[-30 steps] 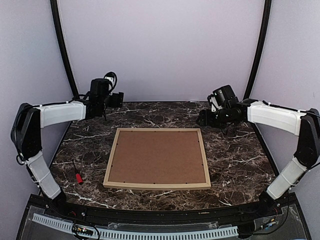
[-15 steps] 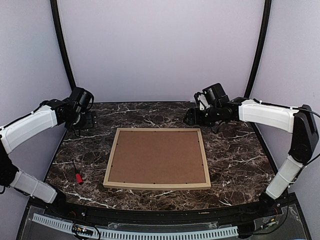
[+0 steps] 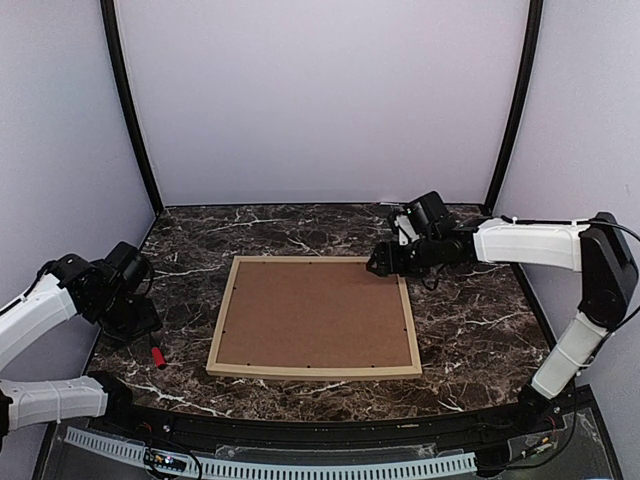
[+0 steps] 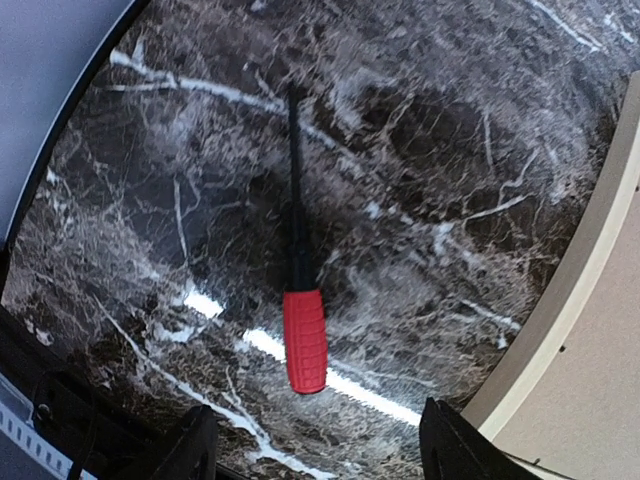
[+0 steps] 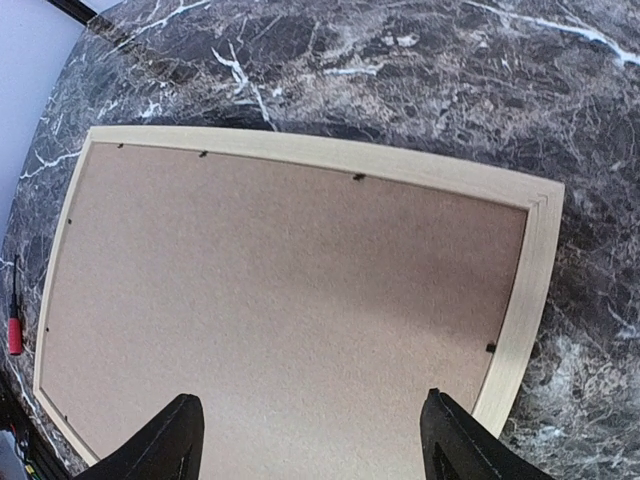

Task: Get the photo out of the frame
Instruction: Pick up the screwdriver at the corner of the board.

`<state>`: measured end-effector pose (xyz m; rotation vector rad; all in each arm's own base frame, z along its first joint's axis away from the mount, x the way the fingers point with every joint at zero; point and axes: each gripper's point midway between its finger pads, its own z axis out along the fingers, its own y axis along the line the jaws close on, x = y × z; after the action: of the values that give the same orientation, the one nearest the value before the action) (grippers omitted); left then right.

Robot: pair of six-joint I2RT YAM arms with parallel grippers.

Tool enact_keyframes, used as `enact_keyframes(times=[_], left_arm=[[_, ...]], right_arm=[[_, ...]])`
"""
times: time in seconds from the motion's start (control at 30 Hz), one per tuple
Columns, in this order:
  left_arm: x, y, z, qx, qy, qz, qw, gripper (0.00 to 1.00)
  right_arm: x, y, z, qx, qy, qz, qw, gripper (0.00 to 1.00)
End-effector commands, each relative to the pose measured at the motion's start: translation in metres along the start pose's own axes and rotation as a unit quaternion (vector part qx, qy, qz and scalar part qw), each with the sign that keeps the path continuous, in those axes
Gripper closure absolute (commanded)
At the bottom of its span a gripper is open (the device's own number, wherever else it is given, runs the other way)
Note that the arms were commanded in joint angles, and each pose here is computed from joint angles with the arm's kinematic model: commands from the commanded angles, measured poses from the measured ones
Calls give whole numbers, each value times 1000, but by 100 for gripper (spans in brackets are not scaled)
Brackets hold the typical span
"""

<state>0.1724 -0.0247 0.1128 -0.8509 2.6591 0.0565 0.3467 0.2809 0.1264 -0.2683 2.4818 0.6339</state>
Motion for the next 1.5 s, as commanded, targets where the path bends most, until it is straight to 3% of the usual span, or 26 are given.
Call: enact_keyframes(times=[0.0,0.13,0.33,0.67,0.83,1.17,1.23,1.47], left_arm=[[35,23,13,-20,54,-67,996,32],[44,13,25,7,71,-74,995,44],[40,-4,41,38,61,-75,995,44],[34,14,68,-26,26,-69,997,44],[30,10,74,-16,10,-57,998,45],[35,5,87,10,8,-54,998,56],[36,4,89,15,8,-55,998,58],[35,4,93,11,3,-54,998,70]], right_arm=[[-3,9,-12,-23,-26,4,999,24],[4,6,-13,-22,-21,7,1000,24],[11,3,-18,-22,-21,8,1000,24],[27,-2,-30,-22,-14,14,1000,24],[34,-2,-34,-26,-8,18,999,24],[76,-44,-26,71,56,38,995,25],[87,-51,-23,84,71,42,993,27],[107,-68,-8,128,116,32,984,49]])
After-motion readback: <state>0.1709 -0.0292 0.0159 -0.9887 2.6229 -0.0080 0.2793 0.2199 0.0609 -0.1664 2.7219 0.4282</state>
